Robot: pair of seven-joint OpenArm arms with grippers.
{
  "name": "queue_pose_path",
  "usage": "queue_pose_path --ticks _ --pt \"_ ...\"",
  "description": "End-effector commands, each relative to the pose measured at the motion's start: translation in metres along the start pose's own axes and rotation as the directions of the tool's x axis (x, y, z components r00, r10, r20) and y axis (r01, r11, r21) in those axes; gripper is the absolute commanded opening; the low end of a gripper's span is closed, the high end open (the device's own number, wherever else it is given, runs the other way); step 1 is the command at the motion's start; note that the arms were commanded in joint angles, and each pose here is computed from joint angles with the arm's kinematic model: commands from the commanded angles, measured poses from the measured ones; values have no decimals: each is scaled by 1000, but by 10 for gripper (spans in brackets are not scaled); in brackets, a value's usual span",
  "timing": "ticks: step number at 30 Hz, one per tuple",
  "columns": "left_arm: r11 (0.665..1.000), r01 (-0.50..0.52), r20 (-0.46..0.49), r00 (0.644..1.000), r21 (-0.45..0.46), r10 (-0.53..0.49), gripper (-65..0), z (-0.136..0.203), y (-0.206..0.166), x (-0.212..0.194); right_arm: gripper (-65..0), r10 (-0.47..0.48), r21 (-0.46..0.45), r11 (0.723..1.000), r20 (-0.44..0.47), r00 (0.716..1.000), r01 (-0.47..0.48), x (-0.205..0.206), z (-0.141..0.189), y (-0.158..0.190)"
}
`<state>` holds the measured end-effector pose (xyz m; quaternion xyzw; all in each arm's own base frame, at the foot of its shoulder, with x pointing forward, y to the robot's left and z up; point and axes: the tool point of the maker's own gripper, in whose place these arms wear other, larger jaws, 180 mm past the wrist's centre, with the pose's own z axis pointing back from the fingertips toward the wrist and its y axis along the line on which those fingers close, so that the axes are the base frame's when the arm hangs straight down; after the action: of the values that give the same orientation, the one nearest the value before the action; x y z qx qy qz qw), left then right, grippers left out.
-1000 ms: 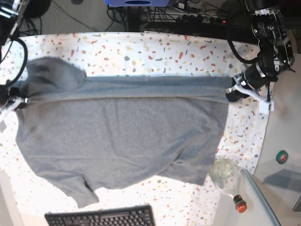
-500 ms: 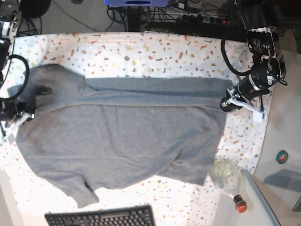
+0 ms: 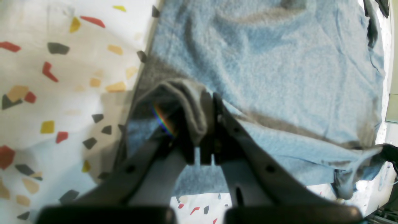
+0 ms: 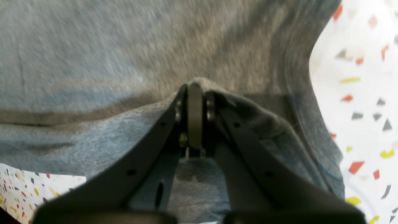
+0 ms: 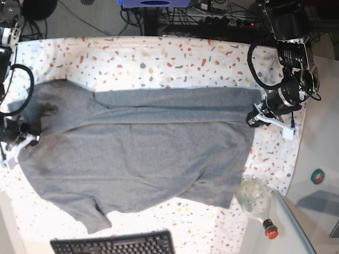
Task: Layout the t-shirt on the table in an organized manner, then fold the t-shirt properly
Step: 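Lift the collar edge with both grippers and fold it over the shirt body, then open both grippers and move them to the folded edge ends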
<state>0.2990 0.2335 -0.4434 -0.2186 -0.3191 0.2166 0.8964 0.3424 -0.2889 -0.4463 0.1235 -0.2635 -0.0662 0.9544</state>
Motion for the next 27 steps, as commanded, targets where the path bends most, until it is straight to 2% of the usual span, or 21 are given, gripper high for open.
queue_pose_path --ticks 1,3,4,6,7,9,11,14,18,20,24,27 --pt "1000 11 57 998 -20 -10 -650 4 -6 21 -650 8 -12 1000 68 998 -7 26 10 -5" --pt "1000 10 61 998 -21 -9 -650 4 -6 23 -650 9 -10 1000 78 997 -8 29 11 -5" --pt "1000 9 63 998 -22 -8 -650 4 -6 24 -575 9 -12 1000 77 997 -8 29 12 -6" --pt "1000 7 67 998 -26 -6 -436 4 -7 25 -428 -4 -15 1000 94 996 6 32 17 -9" --pt "1000 6 69 998 -29 -4 -359 4 -8 26 -395 -14 -19 1000 111 994 16 32 20 -12" --pt "1000 9 81 997 -30 -6 -217 6 -9 30 -390 -19 -43 999 139 990 25 27 36 -21" --pt "1000 -13 112 994 -20 16 -142 12 -1 38 -395 -11 -61 998 165 986 21 22 53 -21" --pt "997 -74 171 983 16 70 -117 28 23 49 -393 -51 -107 992 187 981 72 -2 81 -31" --pt "987 -142 212 970 80 122 -117 55 64 39 -387 -152 -127 977 165 975 173 -50 86 -41" --pt "992 -90 203 977 86 71 -117 70 75 26 -386 -178 -128 972 153 972 198 -68 79 -46" --pt "991 115 168 978 64 -124 -118 103 76 1 -386 -270 -115 952 117 956 283 -98 59 -56" --pt "982 177 139 973 66 -185 -118 121 83 -15 -386 -307 -114 942 91 947 316 -111 52 -63"
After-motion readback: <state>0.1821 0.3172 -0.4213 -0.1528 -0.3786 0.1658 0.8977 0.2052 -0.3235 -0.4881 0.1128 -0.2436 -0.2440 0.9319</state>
